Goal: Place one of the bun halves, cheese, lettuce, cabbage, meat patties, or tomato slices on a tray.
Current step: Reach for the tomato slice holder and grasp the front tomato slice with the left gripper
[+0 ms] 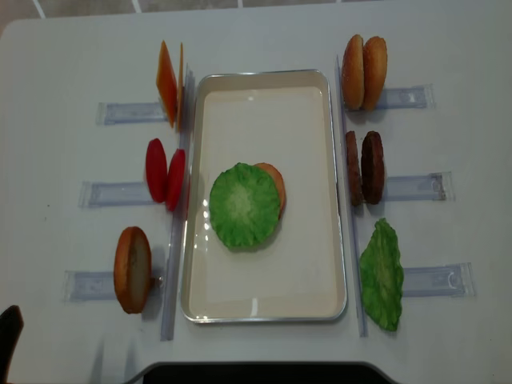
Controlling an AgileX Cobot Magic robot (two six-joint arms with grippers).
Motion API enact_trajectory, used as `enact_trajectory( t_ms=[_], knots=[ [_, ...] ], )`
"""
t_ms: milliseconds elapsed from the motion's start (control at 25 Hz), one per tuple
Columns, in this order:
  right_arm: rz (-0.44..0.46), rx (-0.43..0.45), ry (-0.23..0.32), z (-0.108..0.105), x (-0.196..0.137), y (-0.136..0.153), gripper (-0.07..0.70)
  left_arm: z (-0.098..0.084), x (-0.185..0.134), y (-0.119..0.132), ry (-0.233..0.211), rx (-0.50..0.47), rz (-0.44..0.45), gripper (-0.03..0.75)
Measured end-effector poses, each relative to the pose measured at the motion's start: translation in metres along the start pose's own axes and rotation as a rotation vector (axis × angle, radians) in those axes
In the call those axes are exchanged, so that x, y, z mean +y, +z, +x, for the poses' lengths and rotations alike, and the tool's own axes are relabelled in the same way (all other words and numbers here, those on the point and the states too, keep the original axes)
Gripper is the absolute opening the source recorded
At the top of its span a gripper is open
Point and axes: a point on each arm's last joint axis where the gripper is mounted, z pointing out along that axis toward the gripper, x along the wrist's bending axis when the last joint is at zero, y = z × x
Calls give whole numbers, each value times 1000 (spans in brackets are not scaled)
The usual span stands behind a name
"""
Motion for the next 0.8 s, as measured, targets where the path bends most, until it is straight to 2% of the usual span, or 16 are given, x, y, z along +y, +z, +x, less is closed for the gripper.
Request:
enact_trajectory(
  t_ms=[800],
  knots=[
    [0,0,0,0,0,0,382,0,0,0,0,0,0,408]
  ],
)
